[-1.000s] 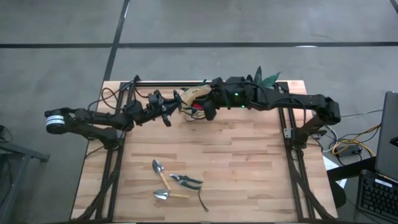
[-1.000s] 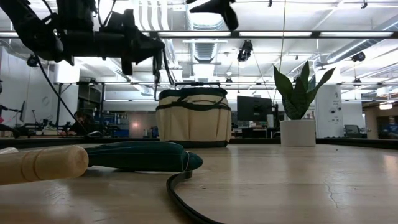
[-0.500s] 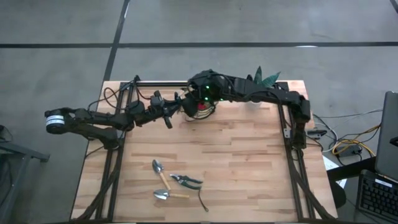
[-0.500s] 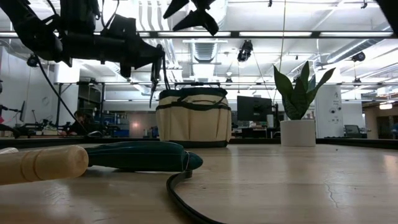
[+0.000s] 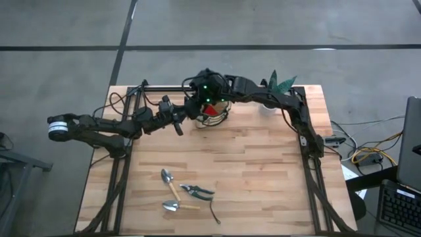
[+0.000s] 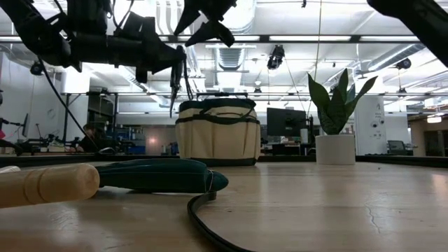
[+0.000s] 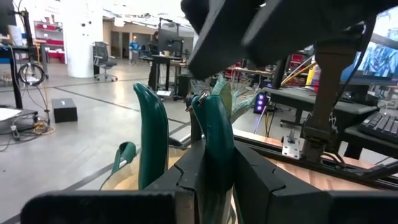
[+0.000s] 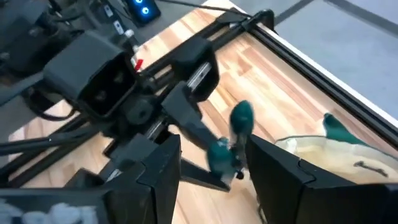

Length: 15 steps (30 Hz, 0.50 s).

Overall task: Pick & Place Garden tools in Gardening bag
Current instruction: Put the top pruner into the left bag pocket

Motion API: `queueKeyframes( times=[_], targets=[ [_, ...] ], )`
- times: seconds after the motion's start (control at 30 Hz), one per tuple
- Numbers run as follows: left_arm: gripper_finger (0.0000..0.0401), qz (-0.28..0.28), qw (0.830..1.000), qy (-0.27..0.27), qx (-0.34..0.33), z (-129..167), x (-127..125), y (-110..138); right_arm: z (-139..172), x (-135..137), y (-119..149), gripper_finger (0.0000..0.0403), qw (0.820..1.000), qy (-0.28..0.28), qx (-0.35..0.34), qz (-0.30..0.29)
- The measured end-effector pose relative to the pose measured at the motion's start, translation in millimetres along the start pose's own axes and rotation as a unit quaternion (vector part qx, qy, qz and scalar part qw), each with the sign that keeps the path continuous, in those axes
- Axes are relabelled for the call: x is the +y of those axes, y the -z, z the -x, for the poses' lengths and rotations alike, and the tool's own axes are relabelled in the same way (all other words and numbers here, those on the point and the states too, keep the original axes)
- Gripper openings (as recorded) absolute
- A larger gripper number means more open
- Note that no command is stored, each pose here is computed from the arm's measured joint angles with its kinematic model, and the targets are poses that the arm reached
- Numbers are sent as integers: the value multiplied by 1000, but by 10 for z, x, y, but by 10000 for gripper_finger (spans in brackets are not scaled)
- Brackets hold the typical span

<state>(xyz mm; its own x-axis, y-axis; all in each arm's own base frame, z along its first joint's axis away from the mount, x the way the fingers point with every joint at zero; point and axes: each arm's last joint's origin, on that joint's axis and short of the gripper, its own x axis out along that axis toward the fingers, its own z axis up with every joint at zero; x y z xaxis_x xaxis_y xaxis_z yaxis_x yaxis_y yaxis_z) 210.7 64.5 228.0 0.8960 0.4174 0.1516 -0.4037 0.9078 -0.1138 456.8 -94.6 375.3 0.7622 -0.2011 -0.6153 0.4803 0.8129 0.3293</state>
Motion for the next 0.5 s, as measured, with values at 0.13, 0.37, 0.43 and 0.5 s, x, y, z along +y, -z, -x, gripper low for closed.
queueKeyframes(
  times=[0.13, 0.37, 0.43, 0.5],
  targets=[
    [69, -5, 1000, -8, -3, 1, 4, -12, -52, -24, 19, 177, 1000, 3, 11, -4],
    [69, -5, 1000, -10, -8, 12, 1, -35, -82, -17, 36, 172, 1000, -7, 19, -4],
    [69, -5, 1000, -10, -9, 11, -3, -38, -83, -21, 36, 167, 1000, -2, 17, -3],
    [69, -4, 1000, -9, -11, 2, -7, -54, -83, -35, 29, 161, 1000, 0, 17, -3]
  ],
)
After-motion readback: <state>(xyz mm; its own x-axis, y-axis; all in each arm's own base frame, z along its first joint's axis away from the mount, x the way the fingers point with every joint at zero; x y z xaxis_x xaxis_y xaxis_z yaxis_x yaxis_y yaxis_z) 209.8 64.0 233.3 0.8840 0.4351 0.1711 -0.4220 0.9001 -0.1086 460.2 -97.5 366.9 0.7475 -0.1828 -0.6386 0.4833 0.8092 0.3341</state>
